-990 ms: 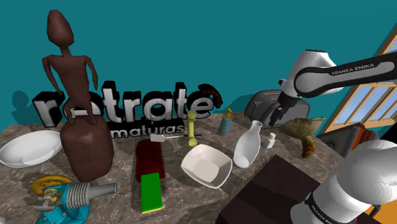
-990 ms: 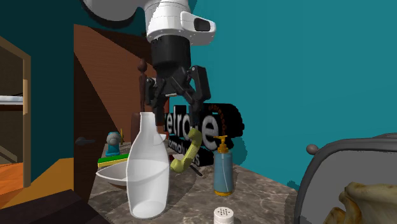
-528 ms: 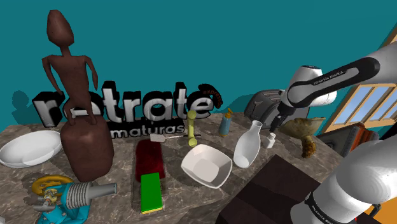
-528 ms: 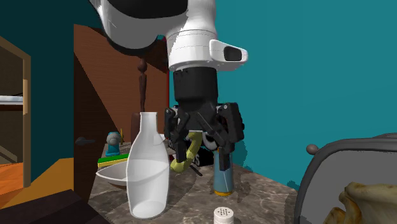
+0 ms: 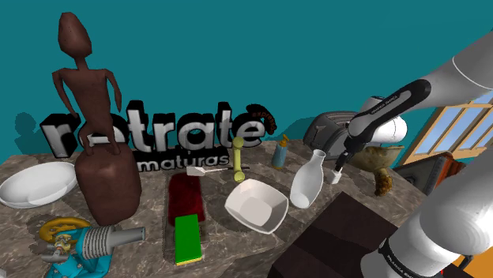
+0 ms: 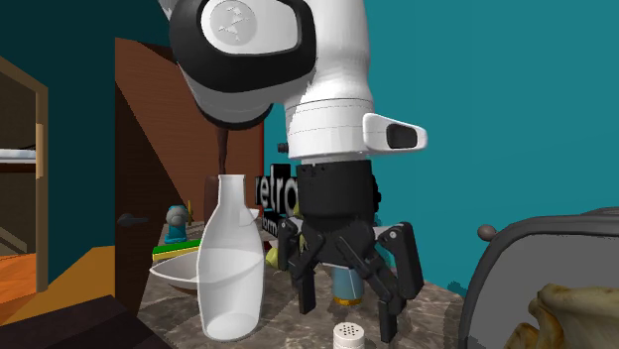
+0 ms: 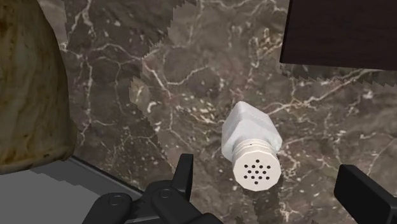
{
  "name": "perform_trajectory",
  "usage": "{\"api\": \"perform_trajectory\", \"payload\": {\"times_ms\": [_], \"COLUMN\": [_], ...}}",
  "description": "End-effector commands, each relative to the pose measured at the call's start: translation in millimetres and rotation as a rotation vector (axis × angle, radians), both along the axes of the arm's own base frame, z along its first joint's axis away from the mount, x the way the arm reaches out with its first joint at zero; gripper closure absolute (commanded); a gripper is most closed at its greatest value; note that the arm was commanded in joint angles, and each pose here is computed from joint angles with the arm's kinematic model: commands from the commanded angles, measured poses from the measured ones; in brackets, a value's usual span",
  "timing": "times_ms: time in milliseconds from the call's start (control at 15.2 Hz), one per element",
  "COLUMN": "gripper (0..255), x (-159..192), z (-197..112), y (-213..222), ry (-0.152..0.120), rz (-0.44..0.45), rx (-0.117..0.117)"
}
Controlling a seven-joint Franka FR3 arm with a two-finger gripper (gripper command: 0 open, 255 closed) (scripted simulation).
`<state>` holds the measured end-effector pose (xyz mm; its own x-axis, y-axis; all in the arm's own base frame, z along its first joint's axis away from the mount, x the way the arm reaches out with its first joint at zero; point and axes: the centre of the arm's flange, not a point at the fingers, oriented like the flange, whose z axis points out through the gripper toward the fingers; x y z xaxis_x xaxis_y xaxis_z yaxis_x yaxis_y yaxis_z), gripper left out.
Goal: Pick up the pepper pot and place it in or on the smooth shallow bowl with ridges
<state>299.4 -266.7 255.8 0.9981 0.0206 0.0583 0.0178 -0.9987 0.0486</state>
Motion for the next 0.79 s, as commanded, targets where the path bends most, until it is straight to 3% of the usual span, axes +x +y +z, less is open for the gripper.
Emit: {"api": "perform_trajectory", "payload": {"times_ms": [0,132,660,726], "gripper": [0,0,0,255], "x": [1.2,2.0,2.0,2.0], "z": [-10.6,-24.2,-24.1,-24.1], "y": [-1.3,-2.0,-2.0,-2.0], "ry": [0.000,0.000,0.000,0.000], "rz": [0.000,0.000,0.000,0.000], "rx": [-0.001,-0.001,-0.001,-0.001]}}
